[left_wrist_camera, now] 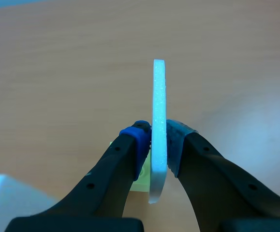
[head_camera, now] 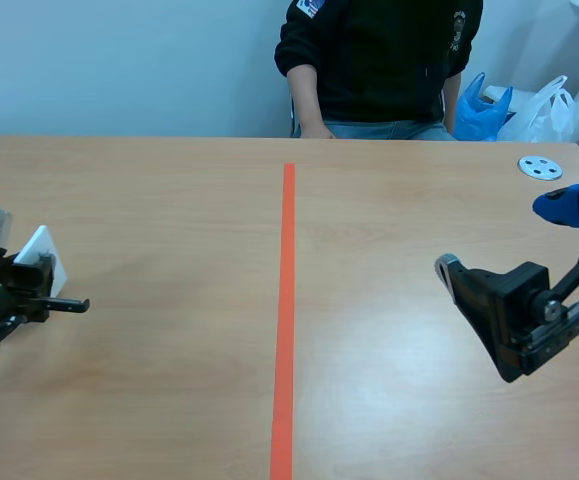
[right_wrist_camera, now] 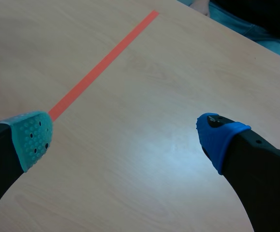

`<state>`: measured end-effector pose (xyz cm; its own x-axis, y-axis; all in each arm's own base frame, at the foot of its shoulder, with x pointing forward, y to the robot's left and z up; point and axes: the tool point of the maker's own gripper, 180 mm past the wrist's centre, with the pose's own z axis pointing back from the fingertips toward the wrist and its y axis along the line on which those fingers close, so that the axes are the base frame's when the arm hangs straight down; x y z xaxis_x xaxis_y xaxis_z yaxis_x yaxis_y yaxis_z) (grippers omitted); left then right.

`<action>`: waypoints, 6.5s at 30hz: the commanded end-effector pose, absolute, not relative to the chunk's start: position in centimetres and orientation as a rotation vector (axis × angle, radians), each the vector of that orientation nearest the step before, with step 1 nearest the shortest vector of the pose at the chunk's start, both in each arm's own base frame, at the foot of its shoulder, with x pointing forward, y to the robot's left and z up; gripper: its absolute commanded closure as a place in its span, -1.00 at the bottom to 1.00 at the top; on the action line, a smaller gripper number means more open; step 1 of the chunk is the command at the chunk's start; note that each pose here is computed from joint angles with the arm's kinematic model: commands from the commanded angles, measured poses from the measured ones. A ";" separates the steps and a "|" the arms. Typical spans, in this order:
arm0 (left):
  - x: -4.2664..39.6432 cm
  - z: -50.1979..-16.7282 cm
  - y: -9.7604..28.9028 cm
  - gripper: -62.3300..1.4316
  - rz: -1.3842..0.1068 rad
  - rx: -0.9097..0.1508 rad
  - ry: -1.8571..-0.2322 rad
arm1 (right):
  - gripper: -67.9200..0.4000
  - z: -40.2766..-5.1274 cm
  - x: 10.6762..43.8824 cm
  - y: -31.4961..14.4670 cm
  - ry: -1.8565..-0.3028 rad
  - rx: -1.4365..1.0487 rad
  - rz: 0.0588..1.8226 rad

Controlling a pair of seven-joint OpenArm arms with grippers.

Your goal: Sort the leaf by its shape. The table is split by an orange tape line. A compound leaf with several leaflets goes to the left side, a simple leaf with one blade goes to the right side. Return to the home posture when a red brick is placed on the table.

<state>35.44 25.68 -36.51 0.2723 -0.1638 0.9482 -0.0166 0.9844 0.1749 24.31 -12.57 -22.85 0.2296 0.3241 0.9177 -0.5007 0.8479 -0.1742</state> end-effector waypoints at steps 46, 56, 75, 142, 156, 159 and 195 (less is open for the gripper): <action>34.3 -26.6 22.8 -1.00 -0.187 0.076 -1.541 | -0.82 -22.0 24.7 -12.7 -1.244 0.161 0.574; 28.9 -18.0 13.4 -1.00 -0.421 -0.177 -1.705 | -0.82 -22.1 24.7 -12.7 -1.244 0.161 0.574; 24.0 -18.2 8.3 -1.00 -0.510 -0.460 -1.608 | -0.82 -21.5 24.8 -12.5 -1.278 0.172 0.573; 24.1 -21.0 8.8 -1.00 -0.521 -0.415 -1.483 | -0.82 -29.2 32.2 -15.9 -1.174 0.242 0.634; 24.1 -21.0 8.8 -1.00 -0.520 -0.415 -1.482 | -0.82 -32.0 34.3 -8.4 -1.106 0.385 0.798; 24.1 -21.0 8.8 -1.00 -0.520 -0.415 -1.484 | -0.82 -32.6 34.5 -7.0 -1.101 0.419 0.791; 24.1 -20.9 8.8 -1.00 -0.520 -0.417 -1.490 | -0.15 -36.5 34.3 3.9 -1.081 0.550 0.866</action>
